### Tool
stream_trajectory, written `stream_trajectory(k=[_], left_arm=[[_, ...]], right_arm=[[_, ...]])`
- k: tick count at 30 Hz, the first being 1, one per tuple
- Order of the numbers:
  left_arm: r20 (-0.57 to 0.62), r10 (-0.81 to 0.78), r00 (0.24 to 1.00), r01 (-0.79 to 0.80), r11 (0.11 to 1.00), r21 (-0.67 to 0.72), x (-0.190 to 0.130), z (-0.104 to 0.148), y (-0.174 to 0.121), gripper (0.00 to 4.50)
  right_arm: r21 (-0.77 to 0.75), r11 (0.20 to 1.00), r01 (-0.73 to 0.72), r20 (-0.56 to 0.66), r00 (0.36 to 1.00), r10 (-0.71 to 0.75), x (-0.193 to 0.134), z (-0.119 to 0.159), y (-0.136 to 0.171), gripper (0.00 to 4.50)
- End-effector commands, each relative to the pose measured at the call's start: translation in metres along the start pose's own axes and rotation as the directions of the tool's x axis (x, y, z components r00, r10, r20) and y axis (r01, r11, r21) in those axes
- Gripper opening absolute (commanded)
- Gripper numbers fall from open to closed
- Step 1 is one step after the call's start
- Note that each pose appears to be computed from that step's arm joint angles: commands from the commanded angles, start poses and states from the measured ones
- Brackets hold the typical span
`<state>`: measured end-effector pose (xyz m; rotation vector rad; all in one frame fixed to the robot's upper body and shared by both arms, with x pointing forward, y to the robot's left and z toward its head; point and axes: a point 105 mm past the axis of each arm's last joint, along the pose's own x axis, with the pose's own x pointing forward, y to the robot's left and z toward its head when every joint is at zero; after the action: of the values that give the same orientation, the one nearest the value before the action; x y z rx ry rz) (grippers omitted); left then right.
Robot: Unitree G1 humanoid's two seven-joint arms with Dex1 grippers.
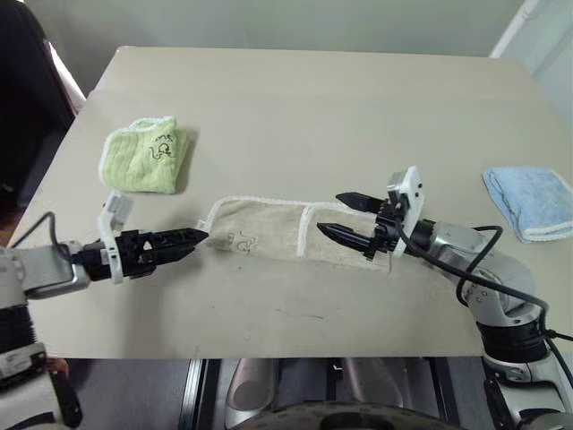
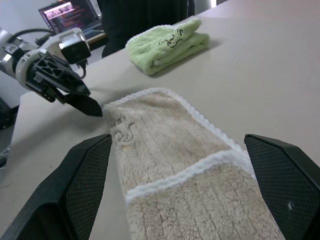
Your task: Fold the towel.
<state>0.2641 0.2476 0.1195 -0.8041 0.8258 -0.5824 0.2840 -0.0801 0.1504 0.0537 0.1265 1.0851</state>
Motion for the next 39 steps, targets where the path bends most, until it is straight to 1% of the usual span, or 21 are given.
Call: stream_trajectory(k=[1,4,7,10,12,14,16,18,21,23,27,28,30,34,37,39], left_arm=[[-0.011,0.001,1.0,-0.001,1.0,-0.026,0.012,-0.008,0.0,4.5],[-0.009,-0.017,1.0,0.017,0.998,-0.059,0.017,-0.013,0.0,4.5],[0.028,-0.029,0.999,0.031,0.996,-0.089,0.022,-0.007,0.0,4.5],[0.038,-0.032,0.999,0.035,0.995,-0.097,0.024,-0.005,-0.002,4.5],[0.078,-0.059,0.995,0.068,0.991,-0.118,0.03,0.003,-0.006,4.5],[0.094,-0.083,0.992,0.095,0.987,-0.129,0.034,0.007,-0.011,4.5],[0.095,-0.095,0.991,0.108,0.986,-0.13,0.038,0.008,-0.015,4.13],[0.097,-0.102,0.99,0.114,0.984,-0.133,0.04,0.007,-0.017,3.66],[0.104,-0.111,0.988,0.125,0.982,-0.145,0.042,0.007,-0.02,2.49],[0.102,-0.11,0.989,0.125,0.981,-0.148,0.043,0.006,-0.022,1.82],[0.121,-0.103,0.987,0.122,0.98,-0.156,0.043,0.008,-0.023,0.32],[0.125,-0.098,0.987,0.117,0.981,-0.157,0.043,0.008,-0.023,0.04],[0.125,-0.073,0.989,0.091,0.985,-0.144,0.042,0.009,-0.021,0.04],[0.122,-0.097,0.988,0.112,0.987,-0.119,0.039,0.014,-0.027,0.04],[-0.018,-0.111,0.994,0.111,0.994,0.021,0.039,0.002,-0.043,0.04],[-0.059,-0.127,0.99,0.132,0.986,0.1,0.04,0.002,-0.055,0.04]], right_arm=[[-0.031,0.999,0.025,0.03,0.999,-0.025,-0.001,0.009,-0.002,4.48],[-0.029,0.999,0.033,0.032,0.999,-0.032,-0.004,0.009,-0.001,4.48],[-0.033,0.998,0.056,0.02,0.998,-0.055,-0.008,0.007,-0.004,4.48],[-0.034,0.998,0.061,0.021,0.998,-0.06,-0.008,0.007,-0.004,4.48],[-0.035,0.997,0.069,0.027,0.997,-0.068,-0.009,0.009,-0.004,4.48],[-0.036,0.996,0.079,0.029,0.997,-0.078,-0.009,0.01,-0.006,4.48],[-0.038,0.996,0.085,0.031,0.996,-0.084,-0.009,0.011,-0.007,4.5],[-0.038,0.995,0.089,0.033,0.996,-0.088,-0.01,0.012,-0.007,4.5],[-0.039,0.994,0.104,0.03,0.994,-0.103,-0.011,0.011,-0.009,4.5],[-0.041,0.993,0.111,0.028,0.994,-0.109,-0.011,0.011,-0.009,4.5],[-0.047,0.991,0.122,0.022,0.992,-0.121,-0.012,0.009,-0.011,4.5],[-0.048,0.991,0.123,0.022,0.992,-0.122,-0.012,0.009,-0.011,4.5],[-0.048,0.991,0.124,0.021,0.992,-0.123,-0.013,0.009,-0.011,4.5],[-0.052,0.992,0.118,0.021,0.993,-0.117,-0.015,0.01,-0.01,4.5],[-0.053,0.993,0.104,0.017,0.995,-0.103,-0.02,0.011,-0.006,4.5],[-0.056,0.993,0.104,0.016,0.995,-0.103,-0.025,0.014,-0.006,4.5]])
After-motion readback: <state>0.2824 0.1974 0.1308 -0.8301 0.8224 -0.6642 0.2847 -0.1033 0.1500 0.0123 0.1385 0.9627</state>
